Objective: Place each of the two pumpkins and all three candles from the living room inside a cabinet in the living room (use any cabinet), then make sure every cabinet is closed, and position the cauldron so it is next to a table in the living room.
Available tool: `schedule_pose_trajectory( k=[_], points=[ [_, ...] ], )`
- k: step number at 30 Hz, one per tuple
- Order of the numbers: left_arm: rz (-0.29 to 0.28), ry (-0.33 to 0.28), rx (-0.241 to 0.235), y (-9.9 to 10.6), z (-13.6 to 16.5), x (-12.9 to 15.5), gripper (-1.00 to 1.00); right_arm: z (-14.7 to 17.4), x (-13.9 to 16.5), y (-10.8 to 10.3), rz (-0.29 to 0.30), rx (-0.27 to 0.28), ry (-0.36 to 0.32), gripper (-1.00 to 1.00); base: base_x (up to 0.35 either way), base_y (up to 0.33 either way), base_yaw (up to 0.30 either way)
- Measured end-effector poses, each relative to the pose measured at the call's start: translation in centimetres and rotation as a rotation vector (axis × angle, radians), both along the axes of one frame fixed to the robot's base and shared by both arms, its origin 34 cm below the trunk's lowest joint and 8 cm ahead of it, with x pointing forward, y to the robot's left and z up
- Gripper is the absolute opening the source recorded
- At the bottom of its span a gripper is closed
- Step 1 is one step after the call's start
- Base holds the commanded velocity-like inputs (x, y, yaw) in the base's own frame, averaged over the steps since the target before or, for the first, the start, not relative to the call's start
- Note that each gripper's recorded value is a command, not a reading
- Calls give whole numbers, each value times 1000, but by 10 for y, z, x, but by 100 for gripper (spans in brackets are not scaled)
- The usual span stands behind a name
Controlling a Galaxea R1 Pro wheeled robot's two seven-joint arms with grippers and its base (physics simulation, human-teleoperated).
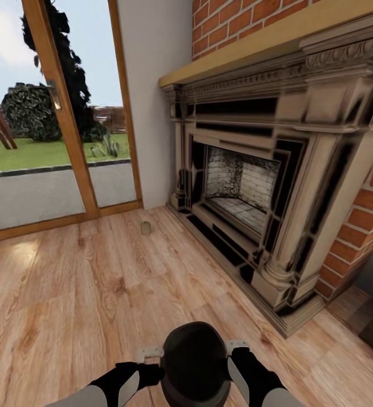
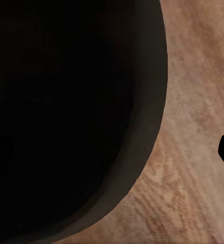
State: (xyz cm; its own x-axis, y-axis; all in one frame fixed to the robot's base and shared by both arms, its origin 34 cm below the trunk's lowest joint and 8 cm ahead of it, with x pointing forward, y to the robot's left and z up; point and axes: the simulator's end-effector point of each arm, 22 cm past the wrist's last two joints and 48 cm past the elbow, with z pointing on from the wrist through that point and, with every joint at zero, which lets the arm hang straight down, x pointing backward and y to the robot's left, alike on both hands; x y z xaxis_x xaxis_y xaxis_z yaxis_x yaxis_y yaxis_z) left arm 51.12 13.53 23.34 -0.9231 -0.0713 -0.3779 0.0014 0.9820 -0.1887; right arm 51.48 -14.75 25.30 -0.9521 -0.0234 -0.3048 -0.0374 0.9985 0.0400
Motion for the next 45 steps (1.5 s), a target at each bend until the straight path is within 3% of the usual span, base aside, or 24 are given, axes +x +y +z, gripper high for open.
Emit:
schedule_pose_trajectory(
  k=[21, 25, 30, 45],
  points=[
    [-3, 1, -3, -2, 0, 0, 100, 0, 0, 0, 0, 0, 1, 100, 22, 17, 0],
    [-26, -3, -44, -12, 2, -1, 100, 0, 0, 0, 0, 0, 1, 100, 0, 0, 0],
    [-68, -9, -50, -16, 3, -1, 100, 0, 0, 0, 0, 0, 1, 100, 0, 0, 0],
    [-84, -7, -66, -21, 4, -3, 100, -1, -1, 0, 1, 0, 3, 100, 0, 0, 0]
  ],
)
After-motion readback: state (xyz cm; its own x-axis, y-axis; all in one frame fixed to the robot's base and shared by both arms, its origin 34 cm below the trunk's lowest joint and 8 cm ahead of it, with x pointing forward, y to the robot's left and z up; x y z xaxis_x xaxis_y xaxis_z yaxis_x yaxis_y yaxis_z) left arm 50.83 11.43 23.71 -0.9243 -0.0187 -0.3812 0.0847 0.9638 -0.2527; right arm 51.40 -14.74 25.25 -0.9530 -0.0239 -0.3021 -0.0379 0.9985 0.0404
